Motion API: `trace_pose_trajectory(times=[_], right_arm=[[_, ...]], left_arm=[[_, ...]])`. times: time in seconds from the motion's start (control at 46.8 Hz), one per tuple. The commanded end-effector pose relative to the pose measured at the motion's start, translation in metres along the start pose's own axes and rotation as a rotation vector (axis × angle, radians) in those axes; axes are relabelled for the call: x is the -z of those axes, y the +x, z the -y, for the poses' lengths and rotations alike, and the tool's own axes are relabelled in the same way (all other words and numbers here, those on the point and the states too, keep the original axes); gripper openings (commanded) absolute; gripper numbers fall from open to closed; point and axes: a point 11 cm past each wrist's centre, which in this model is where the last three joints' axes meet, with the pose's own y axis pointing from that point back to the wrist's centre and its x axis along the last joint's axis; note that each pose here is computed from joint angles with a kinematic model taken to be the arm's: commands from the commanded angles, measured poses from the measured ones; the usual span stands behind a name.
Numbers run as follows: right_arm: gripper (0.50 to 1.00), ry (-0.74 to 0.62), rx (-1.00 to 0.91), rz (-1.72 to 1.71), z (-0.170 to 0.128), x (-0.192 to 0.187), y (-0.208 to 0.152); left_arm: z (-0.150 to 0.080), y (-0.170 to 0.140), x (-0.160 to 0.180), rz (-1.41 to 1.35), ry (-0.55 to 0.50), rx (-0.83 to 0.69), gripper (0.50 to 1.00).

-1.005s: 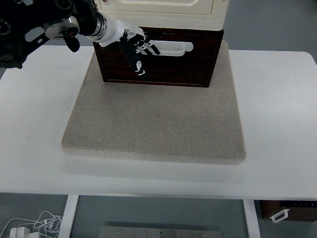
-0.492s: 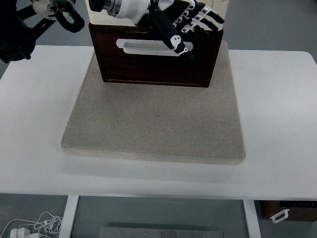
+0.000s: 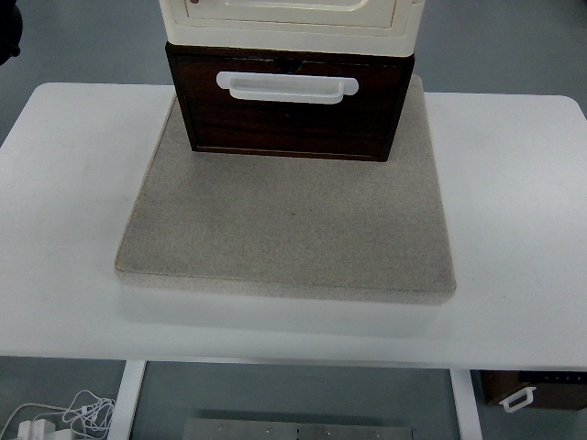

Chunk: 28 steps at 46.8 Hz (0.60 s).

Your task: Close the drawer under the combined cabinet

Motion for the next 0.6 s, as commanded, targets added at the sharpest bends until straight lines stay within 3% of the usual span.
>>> trace_pose_trajectory(times=[0.0, 0.193, 0.321, 0.578], right_arm=[[0.952, 0.000, 0.000, 0.000, 0.000, 0.000, 0.000], [0.952, 0.000, 0.000, 0.000, 0.000, 0.000, 0.000], [0.952, 0.000, 0.000, 0.000, 0.000, 0.000, 0.000], [0.952, 0.000, 0.000, 0.000, 0.000, 0.000, 0.000]], left_arm=[[-0.005, 0.022, -0.019, -0.011, -0.068, -0.109, 0.994], [-0.026, 0.083, -0.044, -0.061, -0.151, -0.368, 0.994], [-0.055, 0.132, -0.053, -0.070, -0.165, -0.536, 0.992], [-0.123, 0.213, -0.026, -0.246, -0.147, -0.886, 0.994]])
